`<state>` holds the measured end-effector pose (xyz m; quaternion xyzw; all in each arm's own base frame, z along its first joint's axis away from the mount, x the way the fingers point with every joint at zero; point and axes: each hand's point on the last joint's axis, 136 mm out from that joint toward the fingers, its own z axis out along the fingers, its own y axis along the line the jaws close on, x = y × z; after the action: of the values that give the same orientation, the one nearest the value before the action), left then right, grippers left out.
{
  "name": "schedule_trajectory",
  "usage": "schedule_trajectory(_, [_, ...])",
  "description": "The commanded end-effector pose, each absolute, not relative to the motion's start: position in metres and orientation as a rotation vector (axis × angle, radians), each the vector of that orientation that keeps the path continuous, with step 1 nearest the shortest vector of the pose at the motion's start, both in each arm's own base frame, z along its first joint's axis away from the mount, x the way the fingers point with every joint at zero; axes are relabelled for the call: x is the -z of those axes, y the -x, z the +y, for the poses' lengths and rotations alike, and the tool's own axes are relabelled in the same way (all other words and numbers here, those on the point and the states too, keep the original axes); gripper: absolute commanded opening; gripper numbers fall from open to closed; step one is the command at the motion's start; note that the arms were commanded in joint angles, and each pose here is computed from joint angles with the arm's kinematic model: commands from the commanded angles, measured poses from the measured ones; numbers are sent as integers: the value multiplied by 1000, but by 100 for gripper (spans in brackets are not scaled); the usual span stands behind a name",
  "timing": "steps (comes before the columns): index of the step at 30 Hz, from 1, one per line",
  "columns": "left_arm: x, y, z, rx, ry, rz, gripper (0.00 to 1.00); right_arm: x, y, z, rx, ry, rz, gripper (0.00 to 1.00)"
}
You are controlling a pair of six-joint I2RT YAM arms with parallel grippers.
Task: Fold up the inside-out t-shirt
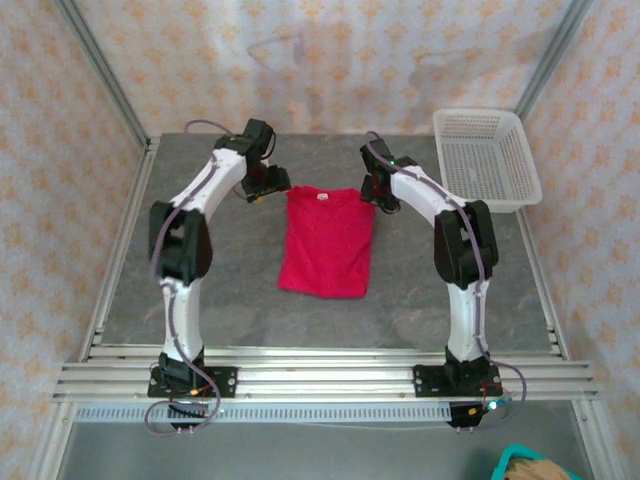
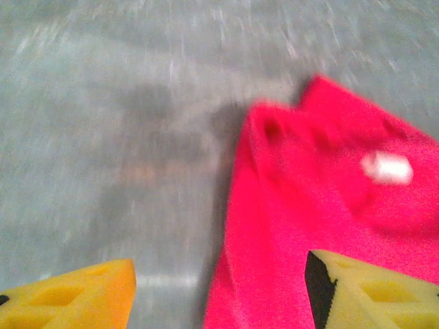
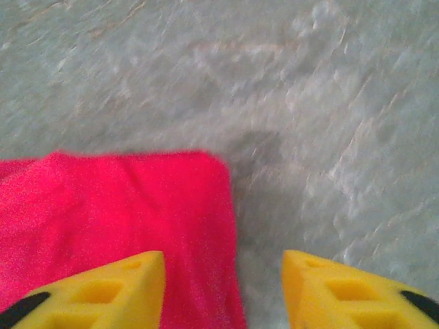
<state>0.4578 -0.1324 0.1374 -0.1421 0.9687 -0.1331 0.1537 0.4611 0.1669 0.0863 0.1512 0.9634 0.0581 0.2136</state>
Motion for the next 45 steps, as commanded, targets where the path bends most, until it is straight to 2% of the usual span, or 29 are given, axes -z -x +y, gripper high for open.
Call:
schedule_trajectory(1, [-160, -425, -156, 566, 408, 2662, 64, -118, -449, 214, -555, -494, 2580, 38])
schedule_trajectory(4, [-133, -398, -180, 733, 433, 2677, 62, -97, -438, 234, -726, -551, 2603, 25])
schedule_trajectory(6, [-117, -384, -193, 776, 426, 2703, 62, -76, -432, 234, -729, -586, 2640, 21])
schedule_trajectory(11, [-67, -353, -217, 781, 423, 2794, 60, -30, -429, 196, -517, -665, 2719, 17])
schedule_trajectory(15, [-26, -319, -207, 642, 458, 2923, 60, -17, -426, 181, -461, -681, 2788, 17])
schedule_trajectory(17, [-22, -306, -192, 545, 448, 2965, 60, -28, -423, 184, -494, -650, 2792, 20])
schedule_trajectory(20, [-44, -305, -176, 430, 388, 2949, 61, -58, -422, 183, -491, -574, 2770, 30])
schedule_trajectory(22, [-69, -318, -171, 406, 320, 2905, 63, -79, -427, 178, -462, -506, 2734, 44])
schedule_trajectory(24, [-89, -337, -169, 404, 279, 2858, 69, -92, -433, 174, -433, -447, 2696, 60])
schedule_trajectory(26, [-104, -363, -166, 446, 298, 2799, 72, -94, -440, 168, -379, -424, 2668, 67])
schedule_trajectory(30, [-122, -415, -160, 565, 267, 2686, 75, -82, -454, 159, -285, -439, 2646, 68])
schedule_trajectory(33, [-137, -437, -157, 608, 239, 2674, 68, -69, -466, 156, -240, -453, 2660, 68])
schedule_trajectory(38, [-153, -450, -150, 640, 242, 2619, 66, -47, -485, 164, -229, -430, 2704, 69])
schedule_trajectory(45, [-139, -447, -142, 639, 281, 2668, 64, -27, -488, 186, -282, -410, 2748, 68])
